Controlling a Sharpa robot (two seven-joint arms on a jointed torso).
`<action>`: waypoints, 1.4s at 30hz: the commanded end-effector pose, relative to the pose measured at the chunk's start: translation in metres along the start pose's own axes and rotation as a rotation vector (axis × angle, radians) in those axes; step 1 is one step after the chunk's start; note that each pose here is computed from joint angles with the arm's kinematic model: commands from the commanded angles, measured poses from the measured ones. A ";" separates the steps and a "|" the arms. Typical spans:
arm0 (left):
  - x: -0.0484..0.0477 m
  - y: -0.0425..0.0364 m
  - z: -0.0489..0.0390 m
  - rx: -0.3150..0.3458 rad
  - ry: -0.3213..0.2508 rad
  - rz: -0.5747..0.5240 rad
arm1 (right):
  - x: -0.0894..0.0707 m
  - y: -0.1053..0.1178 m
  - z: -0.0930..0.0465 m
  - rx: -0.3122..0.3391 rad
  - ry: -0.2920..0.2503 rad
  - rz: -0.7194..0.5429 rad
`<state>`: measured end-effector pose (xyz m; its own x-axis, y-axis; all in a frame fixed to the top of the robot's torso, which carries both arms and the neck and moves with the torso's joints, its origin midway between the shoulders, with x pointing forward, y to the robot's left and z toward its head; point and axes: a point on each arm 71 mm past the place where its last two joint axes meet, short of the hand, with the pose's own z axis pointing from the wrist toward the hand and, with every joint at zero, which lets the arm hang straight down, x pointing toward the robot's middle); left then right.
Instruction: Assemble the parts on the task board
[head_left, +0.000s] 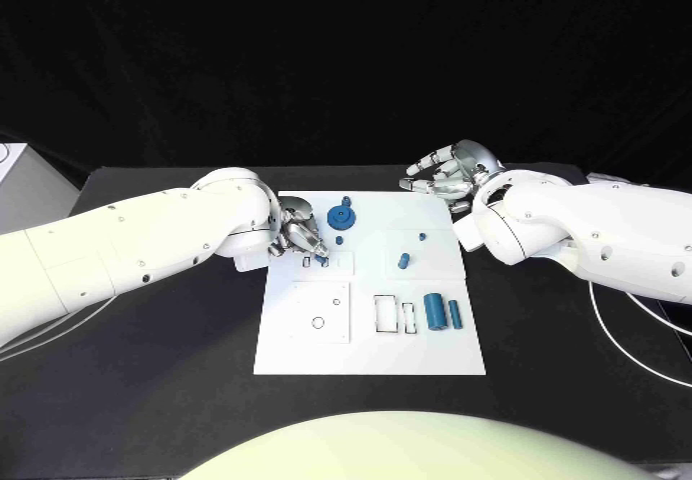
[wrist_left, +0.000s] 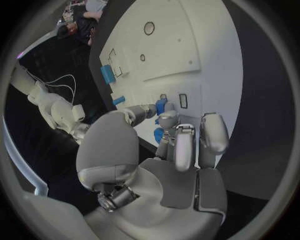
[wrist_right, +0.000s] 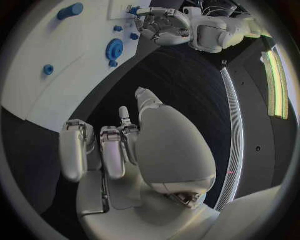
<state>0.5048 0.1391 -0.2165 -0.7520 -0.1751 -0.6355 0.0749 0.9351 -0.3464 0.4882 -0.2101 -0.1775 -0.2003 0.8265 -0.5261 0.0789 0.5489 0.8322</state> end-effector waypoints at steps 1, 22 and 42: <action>0.0020 -0.0018 0.0006 -0.003 0.023 0.031 | 0.001 0.001 0.000 -0.010 0.014 -0.010; 0.0037 -0.0040 0.0022 -0.001 0.024 0.033 | 0.001 0.000 0.000 -0.009 0.016 -0.011; 0.0058 -0.0051 0.0034 -0.002 0.036 0.040 | 0.001 0.000 -0.001 -0.009 0.017 -0.011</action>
<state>0.5036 0.1338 -0.2193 -0.7631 -0.1418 -0.6305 0.0951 0.9404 -0.3265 0.4880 -0.2105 -0.1778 -0.2030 0.8255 -0.5266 0.0802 0.5500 0.8313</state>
